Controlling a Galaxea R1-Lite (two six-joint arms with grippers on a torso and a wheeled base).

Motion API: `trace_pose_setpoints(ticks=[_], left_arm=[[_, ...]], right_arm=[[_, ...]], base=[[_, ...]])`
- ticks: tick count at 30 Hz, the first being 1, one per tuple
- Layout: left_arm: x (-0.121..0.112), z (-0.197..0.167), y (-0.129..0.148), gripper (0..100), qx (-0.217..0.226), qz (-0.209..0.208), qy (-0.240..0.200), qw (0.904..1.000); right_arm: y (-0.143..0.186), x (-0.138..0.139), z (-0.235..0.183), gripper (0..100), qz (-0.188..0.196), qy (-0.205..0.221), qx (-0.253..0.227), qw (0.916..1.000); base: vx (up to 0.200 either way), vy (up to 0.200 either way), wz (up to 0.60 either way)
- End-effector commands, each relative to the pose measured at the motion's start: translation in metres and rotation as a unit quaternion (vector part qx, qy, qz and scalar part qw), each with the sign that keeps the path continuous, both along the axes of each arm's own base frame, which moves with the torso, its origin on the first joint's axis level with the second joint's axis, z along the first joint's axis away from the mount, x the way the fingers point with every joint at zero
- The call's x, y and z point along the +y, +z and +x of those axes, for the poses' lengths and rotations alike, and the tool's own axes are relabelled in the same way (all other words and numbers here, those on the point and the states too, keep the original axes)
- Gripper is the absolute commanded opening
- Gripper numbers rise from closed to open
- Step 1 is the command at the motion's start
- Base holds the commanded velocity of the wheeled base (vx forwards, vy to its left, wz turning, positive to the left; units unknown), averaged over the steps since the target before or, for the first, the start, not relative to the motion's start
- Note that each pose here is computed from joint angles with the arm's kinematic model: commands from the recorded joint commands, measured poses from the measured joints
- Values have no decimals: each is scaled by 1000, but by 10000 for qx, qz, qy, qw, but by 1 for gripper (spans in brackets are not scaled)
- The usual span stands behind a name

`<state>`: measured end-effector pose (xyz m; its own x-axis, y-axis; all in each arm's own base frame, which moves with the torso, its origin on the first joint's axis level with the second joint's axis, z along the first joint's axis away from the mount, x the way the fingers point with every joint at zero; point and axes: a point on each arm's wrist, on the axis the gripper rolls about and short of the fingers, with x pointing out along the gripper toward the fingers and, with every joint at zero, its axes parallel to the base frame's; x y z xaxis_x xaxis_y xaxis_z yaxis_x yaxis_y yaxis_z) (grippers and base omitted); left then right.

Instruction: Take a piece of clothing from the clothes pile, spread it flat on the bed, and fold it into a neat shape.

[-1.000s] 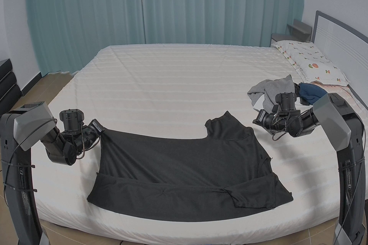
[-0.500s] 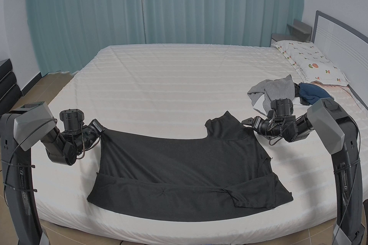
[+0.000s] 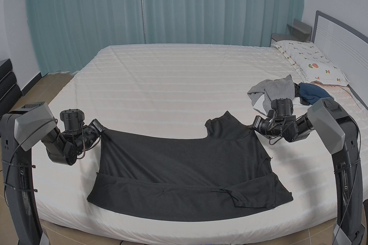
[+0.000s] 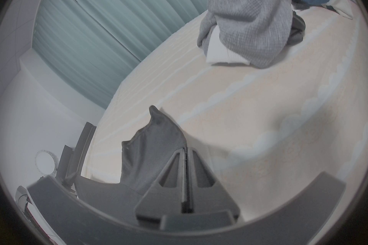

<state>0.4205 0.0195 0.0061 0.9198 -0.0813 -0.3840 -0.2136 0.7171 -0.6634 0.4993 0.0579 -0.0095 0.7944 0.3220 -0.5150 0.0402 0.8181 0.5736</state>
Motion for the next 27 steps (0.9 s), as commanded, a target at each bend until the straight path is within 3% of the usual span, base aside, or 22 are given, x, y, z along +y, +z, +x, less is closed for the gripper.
trace_pose_setpoints(ticks=[1,8,13,23,27], left_arm=[[0,-1,2,0,-17,1,3,10000],[10,-2,14,0,-163,18,123,9998],[11,-2,13,0,-185,121,98,9997],[10,-6,9,0,-71,216,38,9997],[10,-18,1,0,114,551,-129,9983]], right_arm=[[30,-6,-6,0,70,-56,-263,9996],[35,-16,-20,0,100,-140,-434,9989],[34,-19,-24,0,112,-195,-928,9954],[29,-26,-35,0,79,-217,-716,9972],[35,-30,-48,0,153,-57,-578,9982]], base=[[0,0,0],[0,0,0],[0,0,0],[0,0,0],[0,0,0]])
